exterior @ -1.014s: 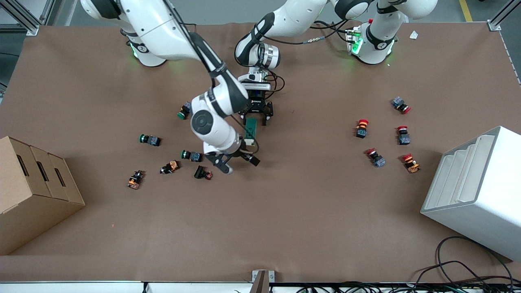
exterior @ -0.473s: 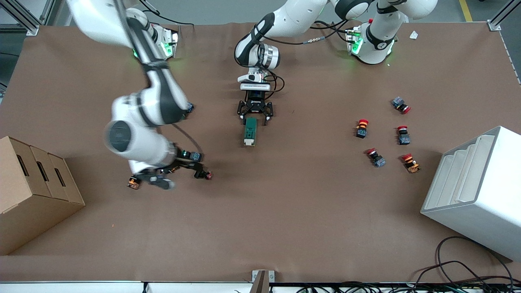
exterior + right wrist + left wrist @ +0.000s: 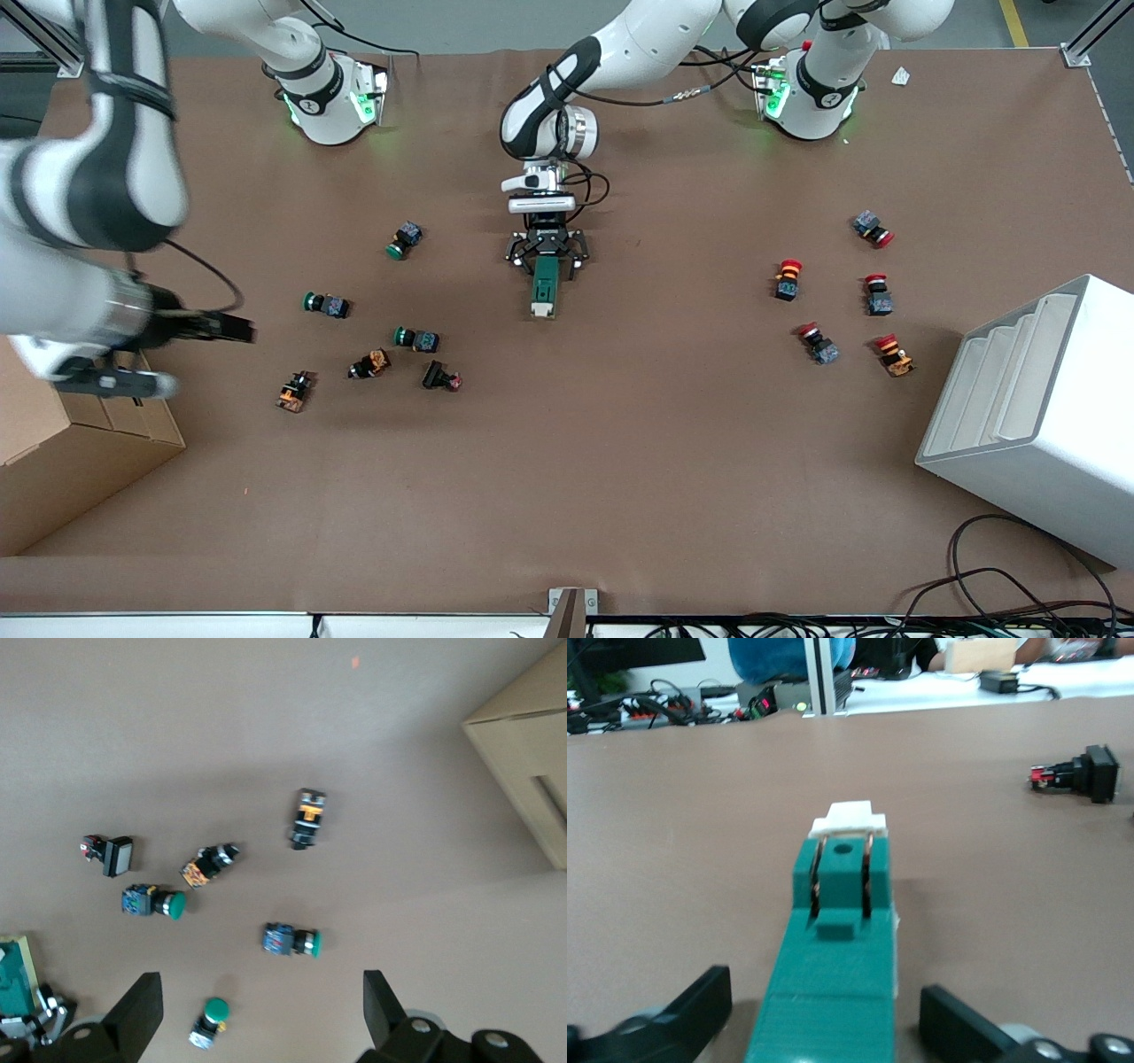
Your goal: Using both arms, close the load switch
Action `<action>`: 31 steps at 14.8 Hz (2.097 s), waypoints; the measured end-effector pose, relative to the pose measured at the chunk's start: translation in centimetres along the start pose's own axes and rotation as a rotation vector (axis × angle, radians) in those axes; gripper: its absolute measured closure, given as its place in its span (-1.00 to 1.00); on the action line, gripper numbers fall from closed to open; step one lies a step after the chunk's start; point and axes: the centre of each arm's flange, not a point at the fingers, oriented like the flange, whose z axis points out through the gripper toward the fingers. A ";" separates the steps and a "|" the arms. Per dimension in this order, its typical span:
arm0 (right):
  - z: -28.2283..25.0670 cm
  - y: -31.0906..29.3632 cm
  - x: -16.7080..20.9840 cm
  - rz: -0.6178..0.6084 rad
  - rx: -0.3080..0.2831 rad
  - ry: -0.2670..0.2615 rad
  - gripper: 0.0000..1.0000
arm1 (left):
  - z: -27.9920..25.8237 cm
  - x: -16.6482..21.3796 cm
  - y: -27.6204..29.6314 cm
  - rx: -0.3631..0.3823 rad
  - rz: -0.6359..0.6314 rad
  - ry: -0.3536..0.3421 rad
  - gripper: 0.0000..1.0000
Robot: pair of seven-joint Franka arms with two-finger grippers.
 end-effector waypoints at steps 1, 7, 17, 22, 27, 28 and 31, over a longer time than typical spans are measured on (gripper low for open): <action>-1.7 1.5 -0.3 -0.008 -0.001 -0.002 -1.00 | -0.1 1.1 0.8 0.031 0.001 -0.033 -0.98; -4.1 6.7 -0.8 0.038 0.005 -0.003 -1.00 | 0.0 12.5 5.0 0.159 -0.043 -0.223 -0.98; -6.0 6.6 -2.2 0.031 -0.004 -0.024 -1.00 | 8.1 46.0 -11.2 0.132 -0.049 -0.609 -1.00; -6.9 7.3 -2.6 0.031 0.001 -0.007 -1.00 | 12.2 56.6 -27.5 0.058 -0.007 -0.731 -1.00; -7.1 7.3 -3.0 0.004 0.020 -0.013 -1.00 | 11.7 61.8 -39.8 -0.031 0.012 -0.830 -1.00; -7.5 7.0 -3.5 0.004 0.006 -0.011 -1.00 | 10.9 62.7 -42.0 -0.056 0.019 -0.845 -1.00; -8.7 5.4 -5.3 0.006 -0.014 -0.002 -1.00 | 8.0 64.6 -48.7 -0.054 0.013 -0.907 -1.00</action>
